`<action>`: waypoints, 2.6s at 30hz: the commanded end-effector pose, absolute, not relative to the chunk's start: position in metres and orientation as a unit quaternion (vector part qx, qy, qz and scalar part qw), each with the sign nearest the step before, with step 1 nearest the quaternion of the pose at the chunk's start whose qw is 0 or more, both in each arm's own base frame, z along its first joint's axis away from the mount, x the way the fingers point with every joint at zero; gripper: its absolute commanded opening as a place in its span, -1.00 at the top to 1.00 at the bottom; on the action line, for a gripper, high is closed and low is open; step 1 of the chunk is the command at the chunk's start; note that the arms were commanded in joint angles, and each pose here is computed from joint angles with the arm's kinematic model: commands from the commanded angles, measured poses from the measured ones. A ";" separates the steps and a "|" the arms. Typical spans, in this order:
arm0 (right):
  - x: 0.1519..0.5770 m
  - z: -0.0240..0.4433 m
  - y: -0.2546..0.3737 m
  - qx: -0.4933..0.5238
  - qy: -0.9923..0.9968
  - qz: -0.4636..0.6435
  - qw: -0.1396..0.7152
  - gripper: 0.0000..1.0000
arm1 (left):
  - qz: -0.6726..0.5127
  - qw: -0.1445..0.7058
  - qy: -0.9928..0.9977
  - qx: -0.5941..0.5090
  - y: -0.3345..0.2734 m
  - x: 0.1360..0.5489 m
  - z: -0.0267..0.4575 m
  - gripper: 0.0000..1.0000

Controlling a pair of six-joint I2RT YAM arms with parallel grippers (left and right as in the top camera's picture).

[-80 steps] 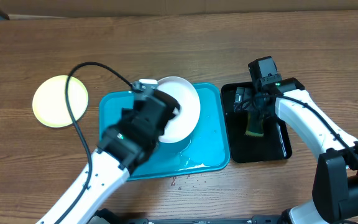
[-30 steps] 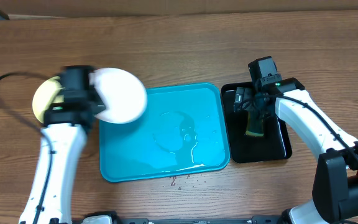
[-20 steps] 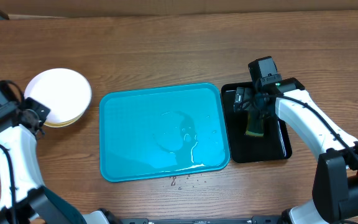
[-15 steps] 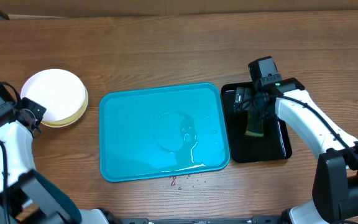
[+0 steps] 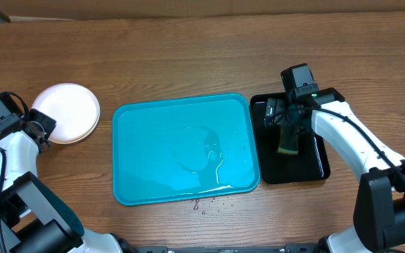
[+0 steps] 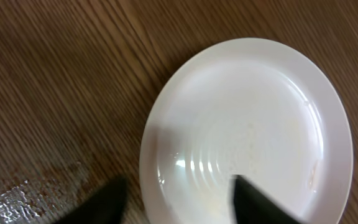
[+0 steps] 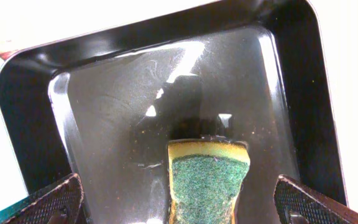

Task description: Clean dirty plates on tray and stack at the side

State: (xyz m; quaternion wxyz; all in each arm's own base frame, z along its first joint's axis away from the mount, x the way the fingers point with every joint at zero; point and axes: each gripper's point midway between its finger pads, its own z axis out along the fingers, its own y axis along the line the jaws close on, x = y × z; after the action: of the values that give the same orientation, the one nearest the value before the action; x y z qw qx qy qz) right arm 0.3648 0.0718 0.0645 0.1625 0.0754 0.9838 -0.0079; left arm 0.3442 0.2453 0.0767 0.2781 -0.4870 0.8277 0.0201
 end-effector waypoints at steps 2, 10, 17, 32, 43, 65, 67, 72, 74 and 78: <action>0.373 0.073 0.070 0.079 0.981 -0.008 0.178 -1.00 | -0.081 0.298 0.849 -0.428 0.213 0.366 0.094 -0.98; 0.373 0.073 0.070 0.079 0.981 -0.008 0.178 -1.00 | -0.190 0.362 0.866 -0.287 0.126 0.397 0.170 -1.00; 0.373 0.073 0.070 0.079 0.981 -0.008 0.178 -1.00 | -0.211 0.348 0.884 -0.231 0.068 0.398 0.182 -1.00; 0.373 0.073 0.070 0.079 0.981 -0.008 0.178 -1.00 | -0.215 0.336 0.888 -0.227 0.061 0.398 0.177 -0.99; 0.374 0.073 0.070 0.079 0.981 -0.008 0.178 -1.00 | -0.215 0.336 0.888 -0.227 0.061 0.398 0.177 -1.00; 0.359 0.207 0.089 0.059 0.934 0.060 0.347 -1.00 | -0.215 0.336 0.888 -0.227 0.061 0.398 0.177 -0.99; 0.348 0.242 0.085 0.061 0.915 0.077 0.390 -1.00 | -0.215 0.336 0.888 -0.227 0.061 0.398 0.177 -1.00; 0.308 0.322 0.073 0.066 0.859 0.117 0.494 -1.00 | -0.215 0.336 0.888 -0.227 0.061 0.398 0.177 -0.99; 0.281 0.356 0.065 0.068 0.826 0.137 0.542 -1.00 | -0.215 0.336 0.888 -0.227 0.061 0.398 0.177 -1.00; 0.232 0.401 0.048 0.072 0.771 0.162 0.612 -1.00 | -0.215 0.336 0.888 -0.227 0.061 0.398 0.177 -0.99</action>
State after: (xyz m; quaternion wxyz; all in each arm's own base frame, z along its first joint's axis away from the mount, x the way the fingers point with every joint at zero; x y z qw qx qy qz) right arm 0.2673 0.0617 0.3620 0.5545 0.0676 0.8164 0.1463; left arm 0.3951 0.0634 0.1748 0.3326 -0.2435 0.8860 -0.2123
